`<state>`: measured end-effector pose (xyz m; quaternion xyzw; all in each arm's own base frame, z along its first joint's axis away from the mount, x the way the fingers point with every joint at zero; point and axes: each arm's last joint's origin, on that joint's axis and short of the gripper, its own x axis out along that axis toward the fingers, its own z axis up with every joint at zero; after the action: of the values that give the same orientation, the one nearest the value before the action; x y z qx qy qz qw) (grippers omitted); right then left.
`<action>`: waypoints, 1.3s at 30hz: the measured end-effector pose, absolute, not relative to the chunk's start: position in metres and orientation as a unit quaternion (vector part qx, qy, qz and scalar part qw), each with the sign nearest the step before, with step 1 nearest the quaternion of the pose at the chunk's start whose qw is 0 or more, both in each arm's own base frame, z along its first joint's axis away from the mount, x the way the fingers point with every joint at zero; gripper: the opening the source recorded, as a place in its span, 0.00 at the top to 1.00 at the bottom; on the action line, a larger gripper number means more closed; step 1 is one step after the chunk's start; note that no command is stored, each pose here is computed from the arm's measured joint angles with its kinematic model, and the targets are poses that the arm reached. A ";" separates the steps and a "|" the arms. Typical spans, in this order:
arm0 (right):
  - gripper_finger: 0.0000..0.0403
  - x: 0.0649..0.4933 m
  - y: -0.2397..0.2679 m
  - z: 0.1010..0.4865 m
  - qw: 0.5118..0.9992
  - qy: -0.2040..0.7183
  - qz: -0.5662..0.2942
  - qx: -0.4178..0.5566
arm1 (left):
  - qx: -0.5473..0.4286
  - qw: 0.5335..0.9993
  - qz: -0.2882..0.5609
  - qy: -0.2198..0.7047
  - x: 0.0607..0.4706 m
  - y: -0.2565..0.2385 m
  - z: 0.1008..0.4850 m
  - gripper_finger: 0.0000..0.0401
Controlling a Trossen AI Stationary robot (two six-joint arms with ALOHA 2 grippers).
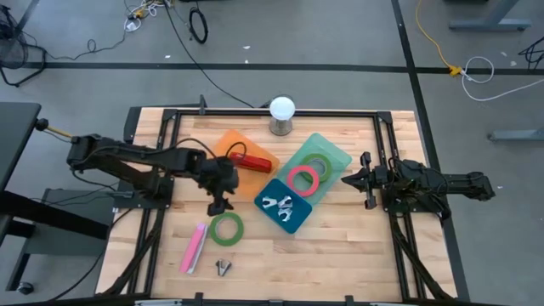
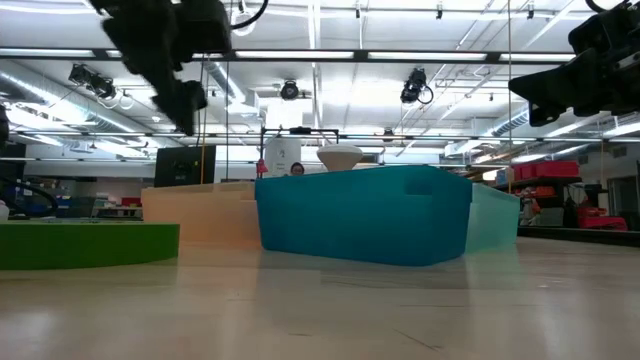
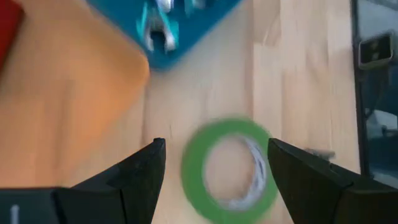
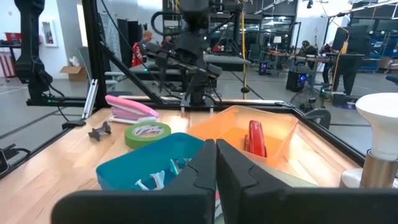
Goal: Pick and place Stapler, Stapler remover, tape
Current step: Put the green tape into the green bin
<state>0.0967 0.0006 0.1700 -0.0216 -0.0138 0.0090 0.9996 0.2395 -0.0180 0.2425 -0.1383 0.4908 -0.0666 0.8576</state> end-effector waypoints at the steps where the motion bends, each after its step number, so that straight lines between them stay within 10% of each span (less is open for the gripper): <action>1: 0.97 0.097 0.001 0.170 1.000 -0.014 0.008 -0.022 | -0.142 0.852 -0.065 0.500 0.237 -0.021 0.242 0.29; 39: 0.97 0.097 0.001 0.170 1.000 -0.013 0.008 -0.022 | -0.086 0.758 0.068 0.643 0.257 -0.065 0.164 0.29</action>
<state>0.0967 0.0006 0.1699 -0.0216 -0.0133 0.0085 0.9996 0.2569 -0.0652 0.1636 -0.0862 0.6428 0.0675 0.7582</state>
